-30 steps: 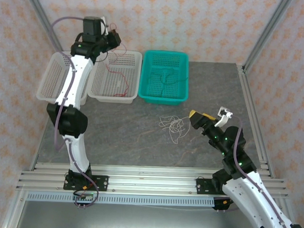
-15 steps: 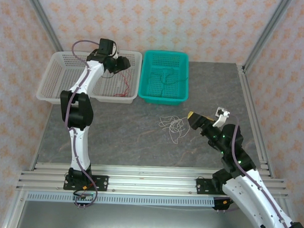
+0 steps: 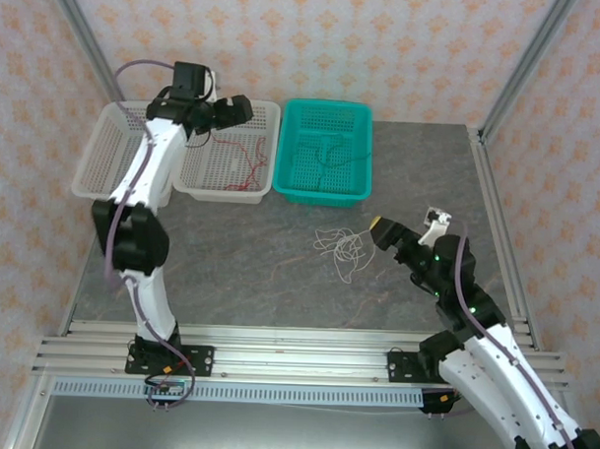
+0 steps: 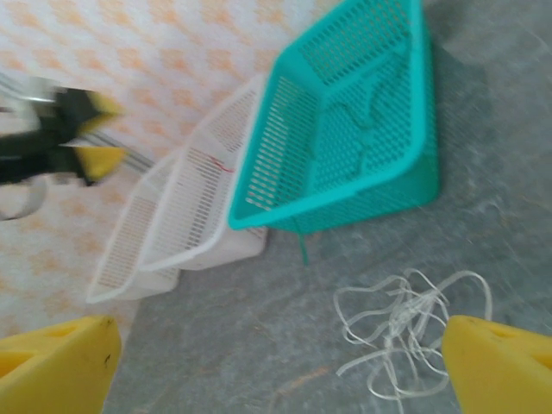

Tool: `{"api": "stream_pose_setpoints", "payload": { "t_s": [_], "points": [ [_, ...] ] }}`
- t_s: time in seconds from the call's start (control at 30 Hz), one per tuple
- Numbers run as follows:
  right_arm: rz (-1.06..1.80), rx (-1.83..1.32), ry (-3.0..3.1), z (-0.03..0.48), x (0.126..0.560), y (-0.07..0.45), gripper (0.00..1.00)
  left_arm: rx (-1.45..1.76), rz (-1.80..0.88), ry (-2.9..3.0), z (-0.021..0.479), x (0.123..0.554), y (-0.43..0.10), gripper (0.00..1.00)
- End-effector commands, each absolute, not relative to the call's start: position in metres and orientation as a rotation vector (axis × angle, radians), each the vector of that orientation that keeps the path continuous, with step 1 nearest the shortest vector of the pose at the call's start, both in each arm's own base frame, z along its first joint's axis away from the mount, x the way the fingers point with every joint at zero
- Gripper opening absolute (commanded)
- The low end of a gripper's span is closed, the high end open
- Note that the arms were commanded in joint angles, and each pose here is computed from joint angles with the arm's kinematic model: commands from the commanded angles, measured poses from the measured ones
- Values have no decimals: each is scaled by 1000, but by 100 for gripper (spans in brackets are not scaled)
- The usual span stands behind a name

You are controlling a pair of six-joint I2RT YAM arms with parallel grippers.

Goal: Untangle the cables

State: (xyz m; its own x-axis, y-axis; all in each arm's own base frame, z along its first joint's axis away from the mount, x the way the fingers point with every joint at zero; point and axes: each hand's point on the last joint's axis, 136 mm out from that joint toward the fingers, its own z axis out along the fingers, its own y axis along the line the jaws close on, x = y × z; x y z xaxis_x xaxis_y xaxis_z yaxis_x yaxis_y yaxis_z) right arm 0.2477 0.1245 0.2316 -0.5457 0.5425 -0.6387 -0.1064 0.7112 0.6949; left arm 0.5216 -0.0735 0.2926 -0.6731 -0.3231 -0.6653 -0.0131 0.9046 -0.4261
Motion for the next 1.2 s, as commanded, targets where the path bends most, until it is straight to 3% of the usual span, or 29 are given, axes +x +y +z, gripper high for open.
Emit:
{"api": "stream_pose_setpoints", "payload": {
  "t_s": [0.0,0.17,0.37,0.73,0.87,1.1,1.17],
  "points": [
    [776,429,2096,209,253,117,96,-83,-605,2051,377,477,-114,97],
    [645,465,2327,164,260,121,96,146,-789,1979,386,407,-187,100],
    [625,473,2481,125,265,134,94,285,-844,2045,345,345,-241,100],
    [628,521,2504,100,270,137,93,-41,-834,2374,186,344,-277,95],
    [605,537,2510,97,266,133,93,-135,-902,2433,141,353,-304,87],
    [591,571,2486,99,261,126,93,-261,-698,2532,84,366,-320,48],
    [587,575,2479,100,260,124,93,-330,-651,2553,67,370,-316,44]
  ]
}}
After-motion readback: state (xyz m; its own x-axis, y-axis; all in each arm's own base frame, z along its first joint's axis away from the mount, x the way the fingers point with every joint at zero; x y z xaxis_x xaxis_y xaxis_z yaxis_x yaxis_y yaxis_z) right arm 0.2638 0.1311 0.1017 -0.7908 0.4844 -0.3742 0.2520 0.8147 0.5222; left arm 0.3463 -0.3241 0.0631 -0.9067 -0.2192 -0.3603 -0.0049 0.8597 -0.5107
